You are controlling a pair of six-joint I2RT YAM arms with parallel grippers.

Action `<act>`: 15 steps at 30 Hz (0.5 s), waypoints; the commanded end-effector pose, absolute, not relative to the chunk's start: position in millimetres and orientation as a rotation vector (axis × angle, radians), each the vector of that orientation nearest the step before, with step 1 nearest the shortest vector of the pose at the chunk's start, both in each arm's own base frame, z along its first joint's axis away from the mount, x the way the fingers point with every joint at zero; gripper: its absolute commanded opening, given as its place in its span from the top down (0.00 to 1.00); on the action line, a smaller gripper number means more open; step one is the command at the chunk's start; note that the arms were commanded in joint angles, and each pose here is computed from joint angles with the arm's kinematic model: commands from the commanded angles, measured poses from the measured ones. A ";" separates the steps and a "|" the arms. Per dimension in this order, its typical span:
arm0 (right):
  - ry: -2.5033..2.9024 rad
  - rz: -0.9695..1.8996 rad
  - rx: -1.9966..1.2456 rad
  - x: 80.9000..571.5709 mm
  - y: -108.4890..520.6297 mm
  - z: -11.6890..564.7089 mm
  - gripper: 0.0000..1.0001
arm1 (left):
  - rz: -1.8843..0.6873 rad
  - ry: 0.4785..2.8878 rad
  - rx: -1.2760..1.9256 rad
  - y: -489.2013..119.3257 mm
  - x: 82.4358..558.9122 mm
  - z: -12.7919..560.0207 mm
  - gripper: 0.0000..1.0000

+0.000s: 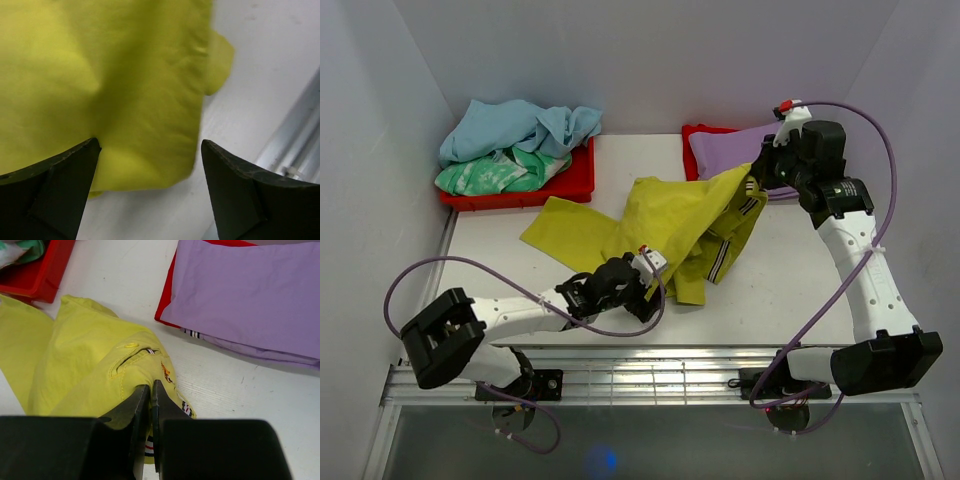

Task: Fold and stack the trousers
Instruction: Flatten the trousers out

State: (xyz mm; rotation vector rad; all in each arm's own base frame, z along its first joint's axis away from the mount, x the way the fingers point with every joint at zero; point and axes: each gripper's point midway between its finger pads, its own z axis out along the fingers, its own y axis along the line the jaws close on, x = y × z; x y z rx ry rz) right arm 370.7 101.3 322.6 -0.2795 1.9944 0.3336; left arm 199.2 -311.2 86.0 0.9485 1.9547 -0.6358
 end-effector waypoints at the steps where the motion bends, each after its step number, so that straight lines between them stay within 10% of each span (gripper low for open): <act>1: 1.842 0.289 -0.256 376.4 92.5 360.3 0.92 | -0.330 1.979 0.768 -282.8 259.9 100.8 0.12; 6: 1.818 0.194 -0.299 362.8 73.7 356.5 0.92 | -0.257 2.054 0.567 -210.1 304.7 126.6 0.56; 8: 1.816 0.151 -0.321 355.8 66.5 351.6 0.92 | -0.216 2.011 0.571 -191.1 307.5 145.1 0.97; 15: 1.819 0.076 -0.438 326.8 56.4 340.1 0.92 | -0.185 1.771 0.694 -159.1 281.7 253.7 1.00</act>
